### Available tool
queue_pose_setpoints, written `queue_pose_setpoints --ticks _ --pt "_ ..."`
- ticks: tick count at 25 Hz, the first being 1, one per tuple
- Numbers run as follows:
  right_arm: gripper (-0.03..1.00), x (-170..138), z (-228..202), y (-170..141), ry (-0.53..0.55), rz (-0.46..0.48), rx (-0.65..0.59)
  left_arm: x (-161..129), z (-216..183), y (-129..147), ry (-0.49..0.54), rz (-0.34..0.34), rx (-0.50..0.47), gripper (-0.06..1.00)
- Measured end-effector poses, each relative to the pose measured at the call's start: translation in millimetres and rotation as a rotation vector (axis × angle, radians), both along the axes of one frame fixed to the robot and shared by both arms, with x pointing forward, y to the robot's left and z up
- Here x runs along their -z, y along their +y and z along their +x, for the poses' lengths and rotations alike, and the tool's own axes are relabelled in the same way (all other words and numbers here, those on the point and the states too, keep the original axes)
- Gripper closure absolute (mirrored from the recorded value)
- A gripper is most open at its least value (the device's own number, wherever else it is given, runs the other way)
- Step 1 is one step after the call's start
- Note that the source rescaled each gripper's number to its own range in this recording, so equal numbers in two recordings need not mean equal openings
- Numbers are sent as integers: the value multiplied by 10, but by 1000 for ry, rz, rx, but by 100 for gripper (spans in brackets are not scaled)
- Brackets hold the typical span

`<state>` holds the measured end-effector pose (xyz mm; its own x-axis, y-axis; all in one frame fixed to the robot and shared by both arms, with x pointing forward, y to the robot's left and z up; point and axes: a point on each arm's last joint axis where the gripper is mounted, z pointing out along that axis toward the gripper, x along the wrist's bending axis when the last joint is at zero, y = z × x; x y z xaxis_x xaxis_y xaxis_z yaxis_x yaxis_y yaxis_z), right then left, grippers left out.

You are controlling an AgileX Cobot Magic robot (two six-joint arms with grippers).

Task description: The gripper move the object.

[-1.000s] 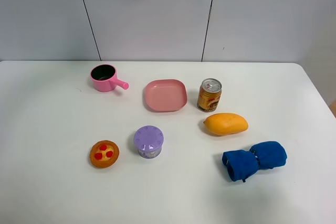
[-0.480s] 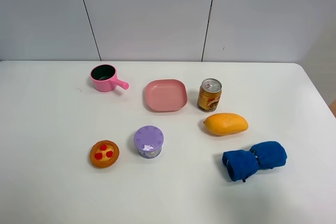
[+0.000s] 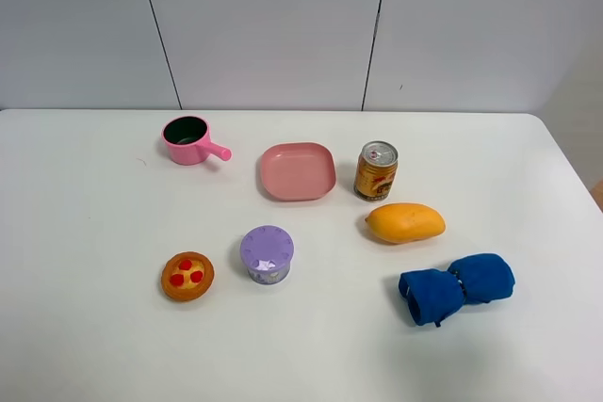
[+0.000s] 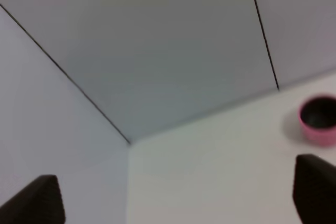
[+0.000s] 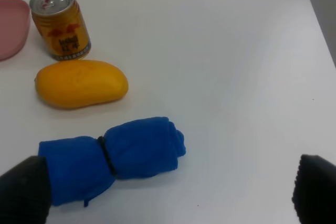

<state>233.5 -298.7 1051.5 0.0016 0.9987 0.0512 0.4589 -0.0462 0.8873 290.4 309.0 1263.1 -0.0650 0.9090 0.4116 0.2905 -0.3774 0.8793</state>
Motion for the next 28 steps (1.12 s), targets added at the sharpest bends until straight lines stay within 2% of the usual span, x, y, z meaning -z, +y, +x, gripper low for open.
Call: queue_pose_setpoints --ticks 3,7,14,18,22,28 --pt "-3 0 0 0 0 0 0 165 -362 -91 -101 -6 -2 9" --pt "-3 0 0 0 0 0 0 446 -597 -150 -116 -64 -9 9" --pt "-3 0 0 0 0 0 0 983 -526 -131 1 -118 74 9" --pt "-3 0 0 0 0 0 0 1250 -480 -125 21 -212 112 8" --pt "-3 0 0 0 0 0 0 1504 -493 -127 42 -314 105 8" --pt "-3 0 0 0 0 0 0 1898 -597 -133 86 -361 87 8"
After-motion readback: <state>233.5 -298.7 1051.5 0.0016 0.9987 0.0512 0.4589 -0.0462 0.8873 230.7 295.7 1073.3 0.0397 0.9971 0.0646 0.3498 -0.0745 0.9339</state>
